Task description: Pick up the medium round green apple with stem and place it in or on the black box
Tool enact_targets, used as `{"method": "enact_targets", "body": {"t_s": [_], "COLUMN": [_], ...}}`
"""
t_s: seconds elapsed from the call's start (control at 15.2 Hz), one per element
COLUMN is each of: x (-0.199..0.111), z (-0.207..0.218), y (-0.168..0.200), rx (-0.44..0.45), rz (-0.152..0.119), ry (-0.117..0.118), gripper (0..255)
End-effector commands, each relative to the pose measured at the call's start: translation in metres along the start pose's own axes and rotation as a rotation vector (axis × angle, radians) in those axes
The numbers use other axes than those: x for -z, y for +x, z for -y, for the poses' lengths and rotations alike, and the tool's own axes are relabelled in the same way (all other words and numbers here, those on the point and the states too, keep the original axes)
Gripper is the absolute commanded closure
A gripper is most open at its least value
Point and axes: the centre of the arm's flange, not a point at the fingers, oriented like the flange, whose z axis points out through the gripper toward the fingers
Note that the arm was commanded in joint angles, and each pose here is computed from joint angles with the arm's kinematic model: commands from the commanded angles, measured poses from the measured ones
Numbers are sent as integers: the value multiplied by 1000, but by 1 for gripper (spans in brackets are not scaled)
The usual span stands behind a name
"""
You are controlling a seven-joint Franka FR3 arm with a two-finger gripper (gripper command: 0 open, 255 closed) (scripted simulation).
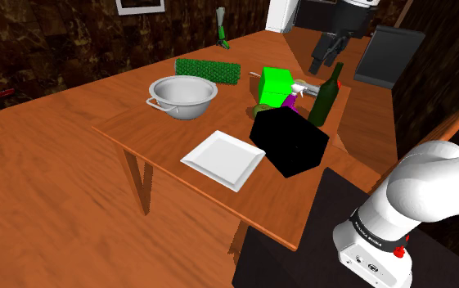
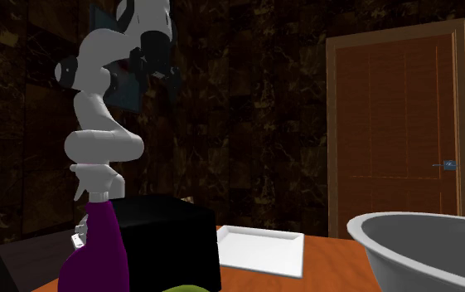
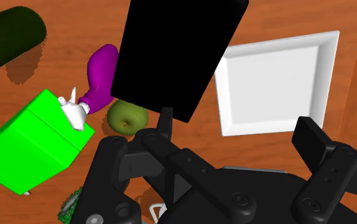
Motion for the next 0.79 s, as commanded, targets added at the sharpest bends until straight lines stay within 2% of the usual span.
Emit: {"method": "enact_targets", "body": {"t_s": [0.0, 0.73], "x": [0, -93], "z": [0, -76], "y": [0, 102], "rx": [0, 116], "rz": [0, 106], "ry": [0, 24], "gripper": [0, 0]}}
